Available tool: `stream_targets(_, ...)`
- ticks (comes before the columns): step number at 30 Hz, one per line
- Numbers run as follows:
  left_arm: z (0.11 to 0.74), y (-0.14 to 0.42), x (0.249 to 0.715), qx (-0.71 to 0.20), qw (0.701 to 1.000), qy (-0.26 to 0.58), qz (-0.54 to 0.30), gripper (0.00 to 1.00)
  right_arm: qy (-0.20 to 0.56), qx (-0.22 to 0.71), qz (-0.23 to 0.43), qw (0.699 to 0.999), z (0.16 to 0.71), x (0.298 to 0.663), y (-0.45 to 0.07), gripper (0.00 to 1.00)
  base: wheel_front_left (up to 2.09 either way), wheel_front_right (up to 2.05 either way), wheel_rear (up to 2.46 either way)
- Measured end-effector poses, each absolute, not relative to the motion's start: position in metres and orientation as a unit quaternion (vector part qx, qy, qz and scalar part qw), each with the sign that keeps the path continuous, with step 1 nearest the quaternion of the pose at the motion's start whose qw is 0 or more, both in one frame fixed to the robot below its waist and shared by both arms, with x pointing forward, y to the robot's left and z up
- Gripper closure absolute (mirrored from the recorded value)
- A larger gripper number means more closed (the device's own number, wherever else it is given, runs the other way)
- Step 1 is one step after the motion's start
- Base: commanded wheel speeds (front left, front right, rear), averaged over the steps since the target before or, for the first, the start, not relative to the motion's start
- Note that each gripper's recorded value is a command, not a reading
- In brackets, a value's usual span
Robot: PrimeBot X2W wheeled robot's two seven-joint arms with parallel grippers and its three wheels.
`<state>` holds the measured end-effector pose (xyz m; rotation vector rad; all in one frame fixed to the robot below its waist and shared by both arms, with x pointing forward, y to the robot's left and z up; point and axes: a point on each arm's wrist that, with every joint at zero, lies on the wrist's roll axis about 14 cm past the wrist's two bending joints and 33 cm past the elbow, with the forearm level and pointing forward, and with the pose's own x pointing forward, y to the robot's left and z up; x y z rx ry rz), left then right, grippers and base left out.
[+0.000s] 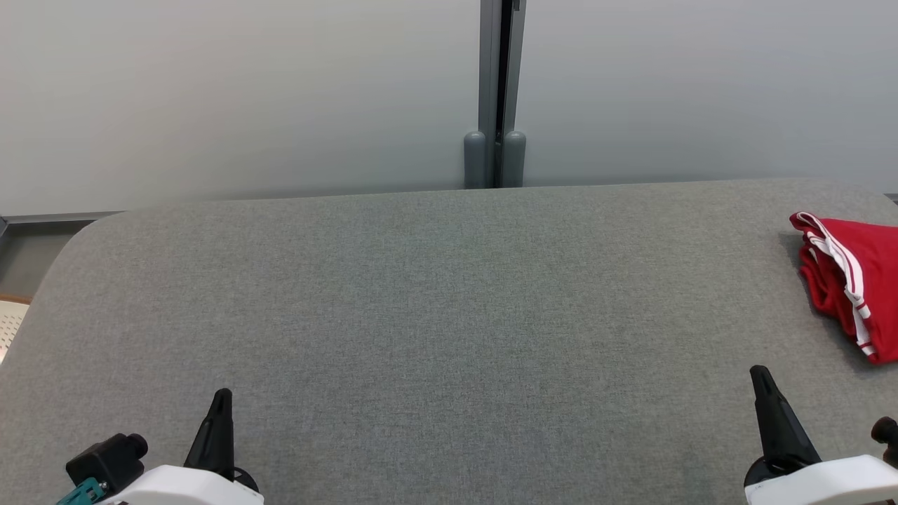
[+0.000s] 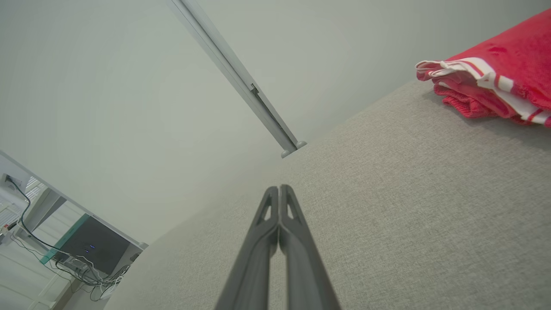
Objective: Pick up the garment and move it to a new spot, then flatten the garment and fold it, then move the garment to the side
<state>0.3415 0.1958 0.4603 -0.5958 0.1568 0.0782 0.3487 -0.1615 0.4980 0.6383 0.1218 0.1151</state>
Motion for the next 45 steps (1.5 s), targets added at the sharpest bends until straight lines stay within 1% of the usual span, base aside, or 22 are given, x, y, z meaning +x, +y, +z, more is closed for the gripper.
stream_targets(14,0.464,0.198,0.349,-0.387,0.918,0.075,0.046,1.00,0.051,0.402,0.045,0.913,0.500,0.357,-0.168,1.00,0.00,0.00,0.00)
stream_targets(45,0.480,0.198,0.367,-0.542,0.838,0.050,0.036,1.00,0.035,0.547,0.024,0.836,0.502,0.371,-0.180,1.00,0.00,0.00,0.00)
